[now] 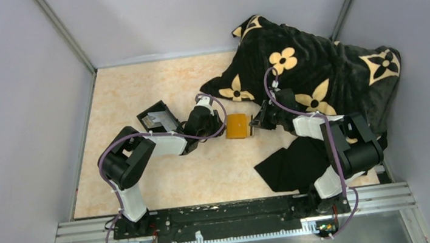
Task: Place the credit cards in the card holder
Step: Open the card holder at the center of the board.
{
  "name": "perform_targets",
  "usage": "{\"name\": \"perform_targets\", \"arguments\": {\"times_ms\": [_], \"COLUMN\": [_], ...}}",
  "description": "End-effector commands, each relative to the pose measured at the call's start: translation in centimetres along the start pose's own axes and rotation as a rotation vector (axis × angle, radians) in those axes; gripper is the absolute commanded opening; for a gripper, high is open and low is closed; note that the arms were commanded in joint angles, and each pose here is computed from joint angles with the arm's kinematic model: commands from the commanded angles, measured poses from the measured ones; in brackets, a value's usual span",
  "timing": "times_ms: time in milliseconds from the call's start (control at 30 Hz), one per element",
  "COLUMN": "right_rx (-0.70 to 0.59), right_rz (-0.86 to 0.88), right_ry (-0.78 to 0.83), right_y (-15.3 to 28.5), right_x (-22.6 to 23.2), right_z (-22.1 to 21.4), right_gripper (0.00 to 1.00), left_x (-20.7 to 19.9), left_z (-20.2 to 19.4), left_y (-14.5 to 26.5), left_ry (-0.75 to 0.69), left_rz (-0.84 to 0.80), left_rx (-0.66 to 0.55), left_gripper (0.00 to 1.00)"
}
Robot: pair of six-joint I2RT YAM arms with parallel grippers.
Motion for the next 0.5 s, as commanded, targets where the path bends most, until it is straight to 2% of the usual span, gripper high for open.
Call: {"name": "perform_targets", "arguments": {"times_ms": [0, 467], "right_rx": [-0.037, -0.049], "right_rz": [0.064, 0.074], "right_ry": [0.031, 0.042], "right_y": [0.52, 1.02], "right_x": [1.55, 2.30], "right_z": [0.87, 1.26], "right_gripper": [0.00, 0.00], "left_x": [1.11, 1.10], "left_z": [-4.44, -4.45], "left_y": [0.22, 0.16], "left_ry": [-0.011, -0.012], "left_rz": [0.030, 0.026], "left_rx": [0.195, 0.199], "left_gripper": [0.34, 0.34]}}
Point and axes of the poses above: each gripper's point midway between its finger pads, its own y axis back along the fingers, its own x axis along the line the jaws close on, z = x × y, the point moved 8 cm from there along y, back along the fingers, and after that the axes turned 12 degrees about -y, right-handed, at the moved point
